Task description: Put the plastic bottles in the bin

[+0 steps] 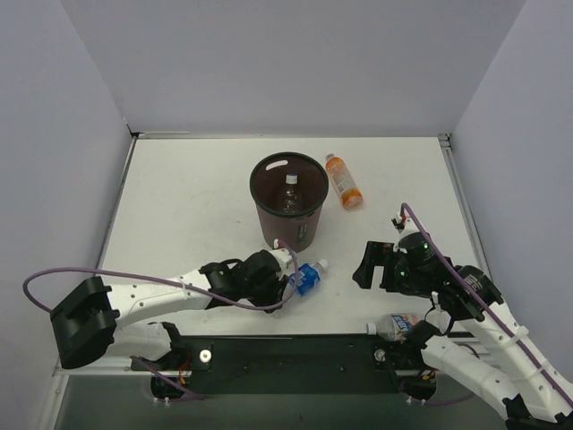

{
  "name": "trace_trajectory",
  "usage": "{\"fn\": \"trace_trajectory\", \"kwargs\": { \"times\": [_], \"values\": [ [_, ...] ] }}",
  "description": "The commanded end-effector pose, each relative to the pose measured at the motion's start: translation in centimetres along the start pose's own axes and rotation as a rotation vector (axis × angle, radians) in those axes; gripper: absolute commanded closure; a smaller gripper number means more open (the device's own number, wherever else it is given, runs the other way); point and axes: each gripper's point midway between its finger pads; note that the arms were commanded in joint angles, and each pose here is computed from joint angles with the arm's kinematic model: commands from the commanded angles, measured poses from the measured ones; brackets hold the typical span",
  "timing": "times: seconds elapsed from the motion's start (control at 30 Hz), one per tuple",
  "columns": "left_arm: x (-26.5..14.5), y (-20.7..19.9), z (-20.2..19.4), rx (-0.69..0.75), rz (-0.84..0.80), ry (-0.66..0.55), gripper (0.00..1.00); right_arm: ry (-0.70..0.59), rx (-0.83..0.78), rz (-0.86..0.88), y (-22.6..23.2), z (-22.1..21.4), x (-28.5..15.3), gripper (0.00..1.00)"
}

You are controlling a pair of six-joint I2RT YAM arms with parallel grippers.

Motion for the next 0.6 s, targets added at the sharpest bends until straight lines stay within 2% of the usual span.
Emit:
{"fn": "trace_trajectory", "kwargs": {
  "times": [0.0,0.17,0.23,0.33,0.43,0.57],
  "values": [
    [-3.9,-4.8,3.8,0.055,-0.196,-0.169,0.66,0.017,0.027,-0.013,0.1,0.2,-0.2,0.08],
    [-8.6,-7.3,6.3,0.054,-0.332,-0.293,0.67,-0.054,0.062,0.032,1.8,3.6,-2.2,0.07],
    [-10.5,-8.2,7.4,0.054,-0.372,-0.344,0.67,-0.127,0.069,0.068,2.9,6.1,-4.1,0.08],
    [-12.7,-9.3,9.3,0.066,-0.408,-0.406,0.67,-0.215,0.026,0.209,6.1,9.8,-6.7,0.09],
    [-13.9,-10.1,10.3,0.087,-0.432,-0.440,0.67,-0.232,0.038,0.268,8.0,12.3,-8.0,0.11],
    [-14.7,-10.4,11.0,0.110,-0.452,-0.481,0.67,-0.211,0.114,0.303,9.4,13.8,-7.7,0.19]
  ]
}}
Point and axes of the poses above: each gripper's point midway between its finger pads, its own x axis out along the fingers, its own y axis along the line the jaws close on, z = x × y, and after that the axes turned 9 degrees about -x, right-handed
